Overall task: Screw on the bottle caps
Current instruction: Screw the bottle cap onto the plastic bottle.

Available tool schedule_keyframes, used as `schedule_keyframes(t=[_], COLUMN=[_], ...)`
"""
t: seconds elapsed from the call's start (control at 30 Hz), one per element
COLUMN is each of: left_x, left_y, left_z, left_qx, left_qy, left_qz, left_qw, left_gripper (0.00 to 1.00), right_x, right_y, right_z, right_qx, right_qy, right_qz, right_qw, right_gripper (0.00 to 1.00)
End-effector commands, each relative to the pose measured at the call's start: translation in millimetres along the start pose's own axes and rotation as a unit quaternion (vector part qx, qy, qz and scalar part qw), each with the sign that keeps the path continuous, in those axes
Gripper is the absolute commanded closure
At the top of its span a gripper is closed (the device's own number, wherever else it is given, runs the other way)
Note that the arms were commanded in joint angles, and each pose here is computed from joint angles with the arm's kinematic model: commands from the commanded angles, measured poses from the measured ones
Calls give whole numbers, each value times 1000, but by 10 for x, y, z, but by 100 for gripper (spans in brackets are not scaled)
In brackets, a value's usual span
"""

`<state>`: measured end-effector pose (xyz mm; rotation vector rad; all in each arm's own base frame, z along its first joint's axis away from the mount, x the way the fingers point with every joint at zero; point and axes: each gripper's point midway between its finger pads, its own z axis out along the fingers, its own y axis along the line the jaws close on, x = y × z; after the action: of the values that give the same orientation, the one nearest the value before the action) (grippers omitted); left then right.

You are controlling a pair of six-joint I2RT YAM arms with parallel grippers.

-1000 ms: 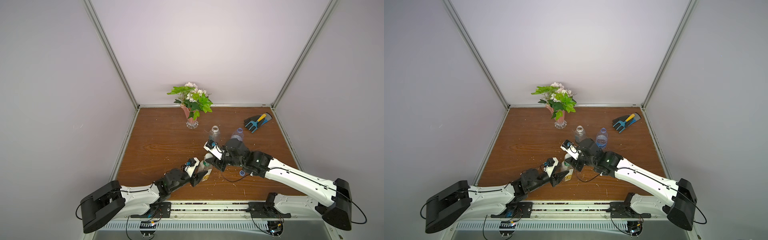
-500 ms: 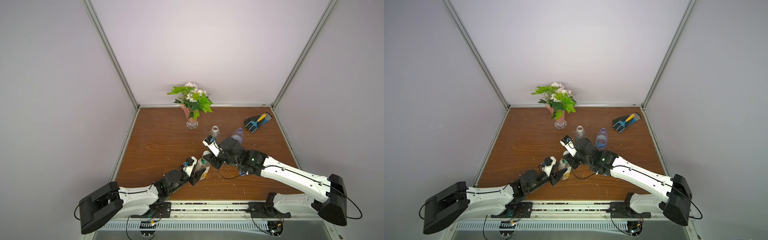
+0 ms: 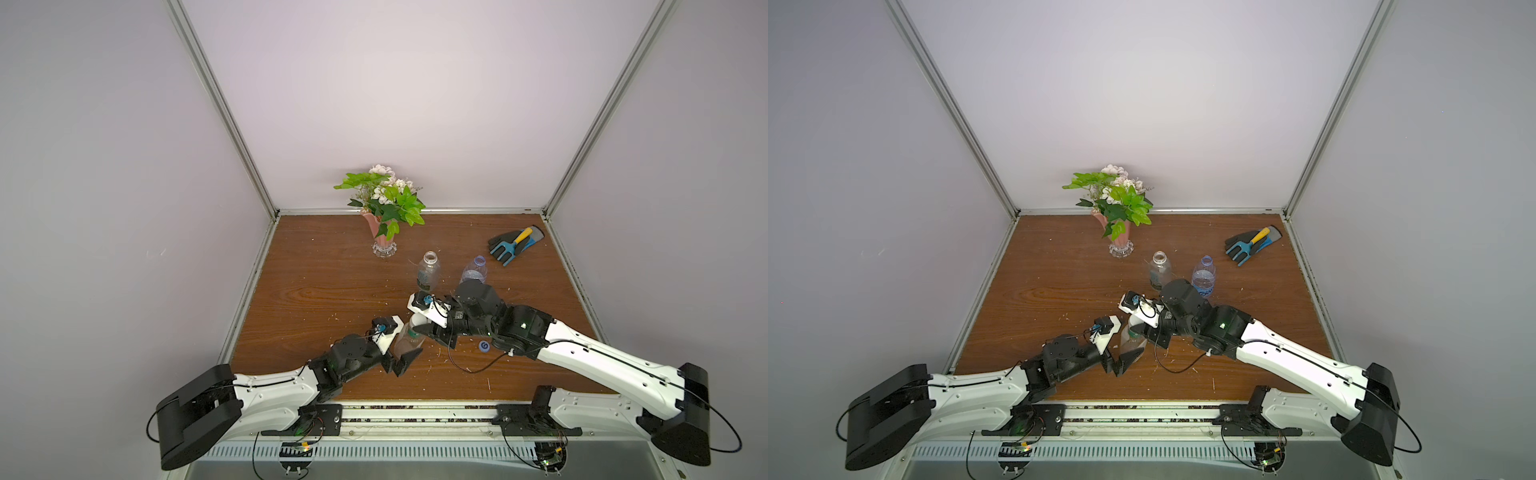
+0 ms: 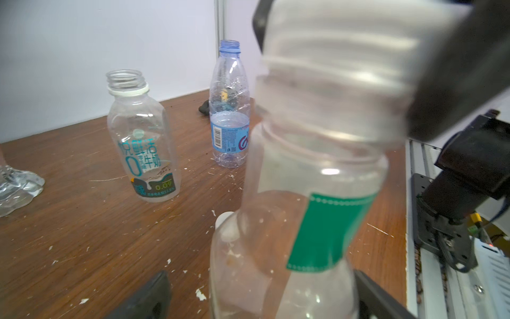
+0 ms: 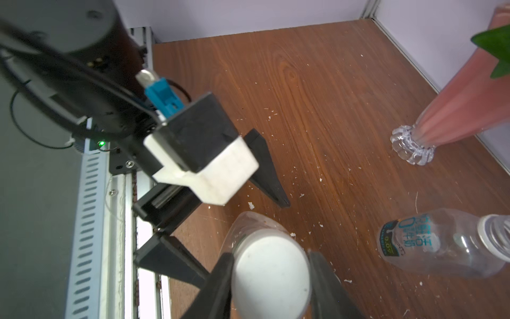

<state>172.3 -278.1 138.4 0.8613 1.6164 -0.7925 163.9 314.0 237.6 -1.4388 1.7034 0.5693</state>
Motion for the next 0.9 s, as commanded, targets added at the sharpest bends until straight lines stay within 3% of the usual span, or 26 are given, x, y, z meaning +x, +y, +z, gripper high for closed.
schedule_keyframes(t=[0.0,0.2,0.33,0.6,0.87], left_x=[-112,-186,-129,-19,-78], left_y=[-151,-391,-546,-585,-463], left_z=[-29,-216,-284,-209,-87], left_qx=[47,109,155,173,136], left_qy=[-18,-67,-68,-45,-49], left_qz=[48,144,195,217,206], left_qw=[998,981,966,960,968], left_gripper=[0,1,1,0,12], right_x=[-102,-44,-18,-93,-92], right_y=[204,394,475,565,650], right_z=[-155,-274,-300,-383,-459], right_qx=[-51,-102,-124,-141,-152], right_qy=[-38,-37,-39,-70,-94], right_qz=[-104,-173,-194,-225,-238], right_qw=[993,979,972,962,955], right_gripper=[100,100,100,100,100])
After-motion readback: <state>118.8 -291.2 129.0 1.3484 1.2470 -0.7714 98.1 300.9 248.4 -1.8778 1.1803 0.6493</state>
